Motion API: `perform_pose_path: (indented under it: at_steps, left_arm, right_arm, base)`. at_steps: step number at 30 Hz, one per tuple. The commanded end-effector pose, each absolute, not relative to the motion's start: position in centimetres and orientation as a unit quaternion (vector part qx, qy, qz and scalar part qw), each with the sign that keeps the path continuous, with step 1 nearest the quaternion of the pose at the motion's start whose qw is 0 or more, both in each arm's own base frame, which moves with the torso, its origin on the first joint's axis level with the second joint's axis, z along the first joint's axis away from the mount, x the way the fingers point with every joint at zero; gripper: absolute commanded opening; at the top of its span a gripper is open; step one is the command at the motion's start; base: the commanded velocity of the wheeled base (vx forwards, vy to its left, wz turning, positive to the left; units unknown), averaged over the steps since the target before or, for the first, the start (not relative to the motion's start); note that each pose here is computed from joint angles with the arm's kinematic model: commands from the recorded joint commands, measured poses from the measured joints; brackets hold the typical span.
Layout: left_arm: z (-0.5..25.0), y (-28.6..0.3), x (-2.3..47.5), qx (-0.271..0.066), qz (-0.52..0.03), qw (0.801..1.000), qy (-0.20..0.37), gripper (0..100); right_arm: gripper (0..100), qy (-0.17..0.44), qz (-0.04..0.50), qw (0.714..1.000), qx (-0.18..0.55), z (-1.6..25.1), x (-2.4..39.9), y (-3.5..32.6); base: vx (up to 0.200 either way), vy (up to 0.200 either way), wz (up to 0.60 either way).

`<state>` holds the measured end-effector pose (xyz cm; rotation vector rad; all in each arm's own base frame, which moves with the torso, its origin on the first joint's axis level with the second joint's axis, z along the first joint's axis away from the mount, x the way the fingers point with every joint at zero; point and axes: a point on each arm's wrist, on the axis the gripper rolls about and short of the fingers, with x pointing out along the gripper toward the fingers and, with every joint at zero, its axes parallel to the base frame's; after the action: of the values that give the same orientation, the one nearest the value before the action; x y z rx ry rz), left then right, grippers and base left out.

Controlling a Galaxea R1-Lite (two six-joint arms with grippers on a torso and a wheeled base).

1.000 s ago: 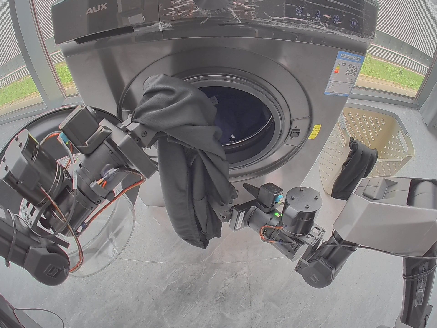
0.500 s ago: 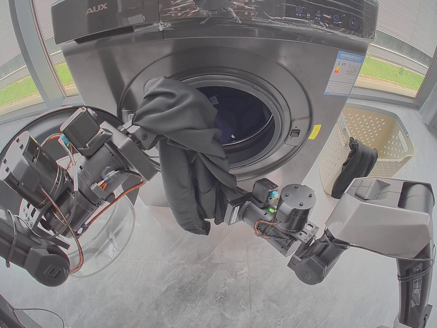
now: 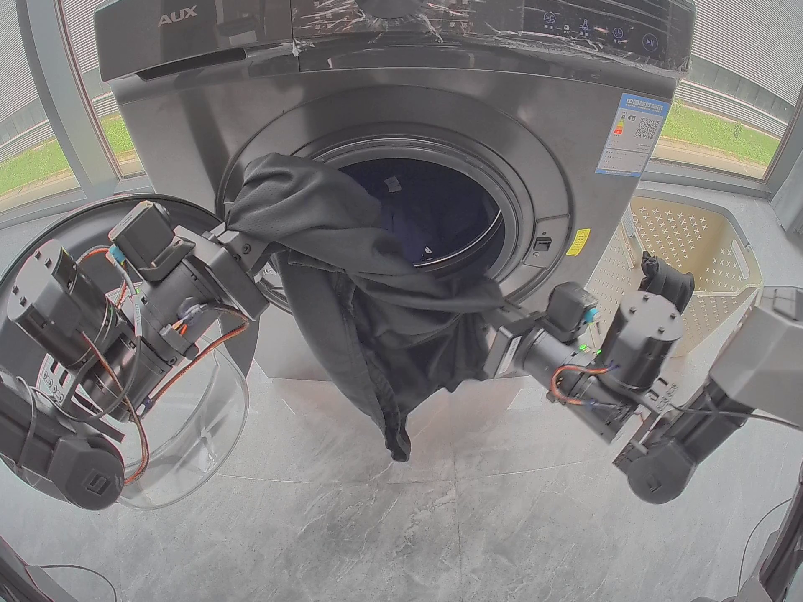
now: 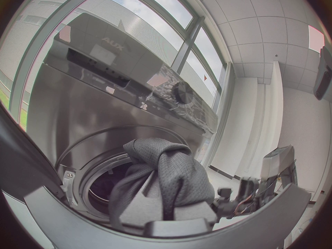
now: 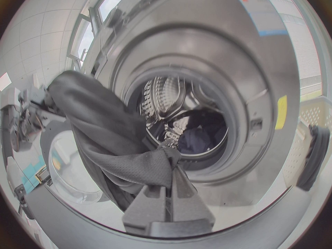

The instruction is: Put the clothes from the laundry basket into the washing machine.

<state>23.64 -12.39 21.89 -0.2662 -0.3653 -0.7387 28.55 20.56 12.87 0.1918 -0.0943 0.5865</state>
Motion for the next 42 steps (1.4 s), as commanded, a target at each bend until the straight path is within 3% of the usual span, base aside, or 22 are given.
perform_pose_path:
  at_steps: [1, 9, 33, 34, 42]
  left_arm:
    - [20.8, -11.9, 24.8, -0.125, -0.342, 0.918, -0.159, 0]
    - [19.6, -11.7, 25.0, -0.122, -0.333, 0.925, -0.137, 0]
    - [16.9, -11.8, 25.9, -0.114, -0.323, 0.935, -0.088, 0]
    - [16.8, -11.7, 25.9, -0.116, -0.322, 0.936, -0.085, 100]
    - [15.7, -11.8, 26.5, -0.112, -0.316, 0.94, -0.068, 100]
  right_arm:
    - [0, -0.109, 0.279, 0.948, 0.105, 17.5, 26.9, 17.6]
    - [0, -0.128, 0.28, 0.945, 0.112, 18.8, 26.2, 17.2]
    - [0, -0.107, 0.296, 0.943, 0.112, 17.8, 24.8, 17.5]
    - [0, -0.109, 0.298, 0.942, 0.112, 18.0, 24.8, 17.6]
    - [0, -0.122, 0.317, 0.933, 0.12, 18.7, 24.3, 18.8]
  base:
    - [0.0, 0.0, 0.0]
    - [0.0, 0.0, 0.0]
    - [0.0, 0.0, 0.0]
    - [0.0, 0.0, 0.0]
    - [0.0, 0.0, 0.0]
